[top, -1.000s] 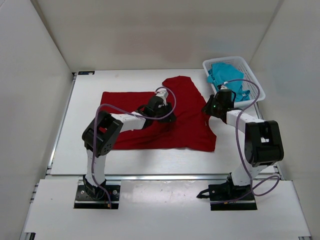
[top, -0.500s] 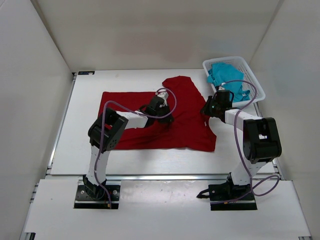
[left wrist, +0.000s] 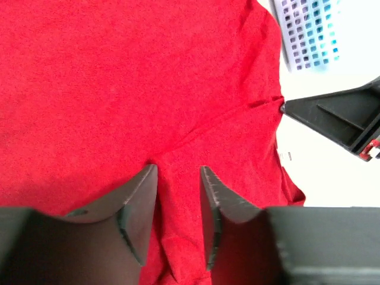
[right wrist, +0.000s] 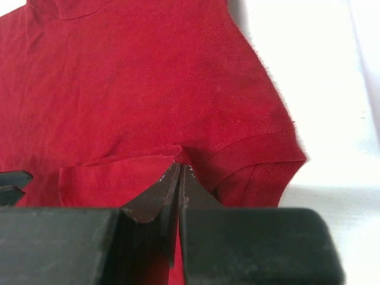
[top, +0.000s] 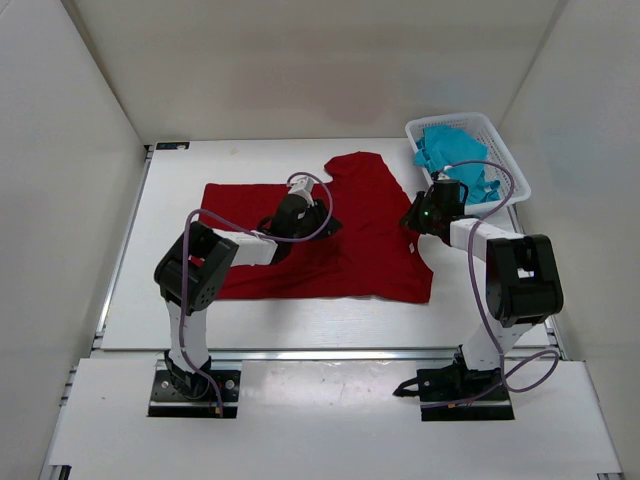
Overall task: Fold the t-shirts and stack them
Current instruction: Fold the flattened tshirt in 1/3 of the way
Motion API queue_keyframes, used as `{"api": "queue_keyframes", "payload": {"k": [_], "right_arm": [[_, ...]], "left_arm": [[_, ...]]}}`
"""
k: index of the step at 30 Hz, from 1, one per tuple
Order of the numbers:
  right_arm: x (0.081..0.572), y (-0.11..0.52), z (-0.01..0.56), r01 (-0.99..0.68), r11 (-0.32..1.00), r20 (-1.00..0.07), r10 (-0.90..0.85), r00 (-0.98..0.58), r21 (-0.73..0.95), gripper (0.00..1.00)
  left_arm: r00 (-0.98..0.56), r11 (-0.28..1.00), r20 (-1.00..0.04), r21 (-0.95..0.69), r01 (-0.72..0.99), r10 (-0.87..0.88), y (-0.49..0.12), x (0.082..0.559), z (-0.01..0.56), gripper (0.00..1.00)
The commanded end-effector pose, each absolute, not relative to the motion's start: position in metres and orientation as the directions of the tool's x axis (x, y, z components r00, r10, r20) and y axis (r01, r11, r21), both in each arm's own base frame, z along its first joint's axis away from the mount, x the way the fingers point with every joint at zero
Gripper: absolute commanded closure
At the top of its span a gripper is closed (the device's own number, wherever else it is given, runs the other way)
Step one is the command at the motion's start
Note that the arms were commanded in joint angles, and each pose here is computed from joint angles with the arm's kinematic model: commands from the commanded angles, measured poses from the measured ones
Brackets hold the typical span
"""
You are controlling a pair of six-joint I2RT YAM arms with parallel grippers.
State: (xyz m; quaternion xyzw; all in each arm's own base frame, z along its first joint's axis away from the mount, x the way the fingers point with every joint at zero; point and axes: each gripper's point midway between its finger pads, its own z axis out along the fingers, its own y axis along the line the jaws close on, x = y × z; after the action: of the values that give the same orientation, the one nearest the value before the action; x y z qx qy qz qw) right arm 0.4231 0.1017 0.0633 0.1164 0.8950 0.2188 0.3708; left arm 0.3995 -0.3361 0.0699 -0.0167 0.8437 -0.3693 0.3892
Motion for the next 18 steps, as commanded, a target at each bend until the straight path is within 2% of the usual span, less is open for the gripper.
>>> {"api": "queue_keyframes", "payload": {"k": [1,4,6,8,10,12,17,18], "right_arm": [[0.434,0.097,0.063,0.045,0.876,-0.63,0.38,-0.677,0.48,1.0],[0.438,0.098,0.06,0.047,0.875,-0.615,0.375,-0.693,0.481,1.0],[0.44,0.099,0.063,0.051,0.872,-0.607,0.381,-0.697,0.488,0.98],[0.439,0.097,0.068,0.056,0.876,-0.619,0.383,-0.686,0.48,0.86],[0.438,0.099,0.08,0.043,0.873,-0.632,0.384,-0.673,0.485,0.73],[0.437,0.096,0.1,0.04,0.882,-0.668,0.384,-0.637,0.469,0.67],[0.414,0.109,0.129,0.028,0.907,-0.731,0.356,-0.581,0.419,0.67],[0.408,0.11,0.131,0.031,0.913,-0.744,0.351,-0.568,0.407,0.72]], "left_arm": [[-0.686,0.673,-0.613,-0.7,0.241,-0.392,-0.336,0.406,0.078,0.52],[-0.715,0.672,-0.569,-0.717,0.188,-0.407,-0.331,0.411,0.06,0.51],[-0.705,0.662,-0.569,-0.726,0.188,-0.424,-0.326,0.413,0.068,0.51],[-0.692,0.675,-0.589,-0.71,0.198,-0.418,-0.318,0.409,0.074,0.5],[-0.648,0.675,-0.635,-0.696,0.245,-0.42,-0.31,0.406,0.107,0.5],[-0.614,0.704,-0.675,-0.661,0.259,-0.408,-0.295,0.397,0.124,0.5],[-0.62,0.784,-0.715,-0.57,0.248,-0.323,-0.263,0.347,0.117,0.51],[-0.635,0.8,-0.713,-0.549,0.242,-0.297,-0.259,0.333,0.106,0.52]]}}
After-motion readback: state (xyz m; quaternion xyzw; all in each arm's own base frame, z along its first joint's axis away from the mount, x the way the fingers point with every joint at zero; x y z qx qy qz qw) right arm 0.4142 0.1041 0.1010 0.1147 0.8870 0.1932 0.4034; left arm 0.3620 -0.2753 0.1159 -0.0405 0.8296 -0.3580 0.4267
